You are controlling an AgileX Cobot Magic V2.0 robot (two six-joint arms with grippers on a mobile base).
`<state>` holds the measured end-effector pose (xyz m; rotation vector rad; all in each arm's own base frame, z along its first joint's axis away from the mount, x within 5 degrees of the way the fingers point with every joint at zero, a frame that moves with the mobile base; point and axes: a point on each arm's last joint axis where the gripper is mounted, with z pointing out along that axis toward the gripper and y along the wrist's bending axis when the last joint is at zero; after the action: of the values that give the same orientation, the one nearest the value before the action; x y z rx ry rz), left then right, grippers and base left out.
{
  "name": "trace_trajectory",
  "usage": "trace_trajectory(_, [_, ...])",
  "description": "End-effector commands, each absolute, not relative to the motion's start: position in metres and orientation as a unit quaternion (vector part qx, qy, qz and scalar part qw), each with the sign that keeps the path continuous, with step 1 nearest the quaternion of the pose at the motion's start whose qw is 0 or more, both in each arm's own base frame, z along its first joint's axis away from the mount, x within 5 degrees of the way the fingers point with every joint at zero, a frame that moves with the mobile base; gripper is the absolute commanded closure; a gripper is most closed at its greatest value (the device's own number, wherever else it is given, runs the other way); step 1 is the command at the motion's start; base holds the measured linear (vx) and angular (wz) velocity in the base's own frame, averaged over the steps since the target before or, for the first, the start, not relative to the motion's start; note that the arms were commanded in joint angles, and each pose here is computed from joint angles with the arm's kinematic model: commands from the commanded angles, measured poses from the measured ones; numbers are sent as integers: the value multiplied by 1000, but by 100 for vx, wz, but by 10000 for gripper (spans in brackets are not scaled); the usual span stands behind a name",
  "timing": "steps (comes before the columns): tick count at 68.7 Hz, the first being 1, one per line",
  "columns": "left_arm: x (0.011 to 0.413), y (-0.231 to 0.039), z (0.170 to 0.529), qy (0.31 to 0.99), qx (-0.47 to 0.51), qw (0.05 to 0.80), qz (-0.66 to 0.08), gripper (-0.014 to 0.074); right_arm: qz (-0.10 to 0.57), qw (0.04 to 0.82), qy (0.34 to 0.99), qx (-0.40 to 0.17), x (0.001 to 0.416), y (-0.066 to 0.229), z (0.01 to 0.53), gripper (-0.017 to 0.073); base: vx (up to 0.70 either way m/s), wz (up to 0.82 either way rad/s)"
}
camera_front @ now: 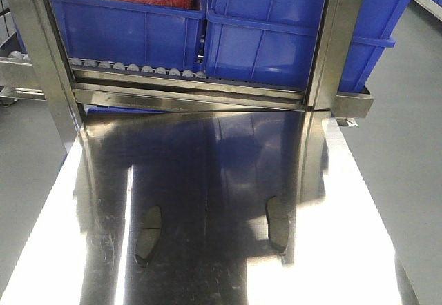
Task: Move and align brake pads A on conveyor
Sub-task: 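Turn the base to face the stainless steel table with brake pads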
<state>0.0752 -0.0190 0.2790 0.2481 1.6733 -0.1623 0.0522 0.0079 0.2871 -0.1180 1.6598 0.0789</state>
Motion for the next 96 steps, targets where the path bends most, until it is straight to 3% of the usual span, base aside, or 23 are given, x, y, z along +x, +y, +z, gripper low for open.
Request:
trace_trajectory(1, [76, -21, 294, 709, 110, 691, -84, 155, 27, 703, 708, -52, 52, 7, 302, 127, 0, 0])
trace_trajectory(96, [75, -22, 299, 689, 109, 710, -93, 155, 27, 703, 708, -52, 52, 7, 302, 127, 0, 0])
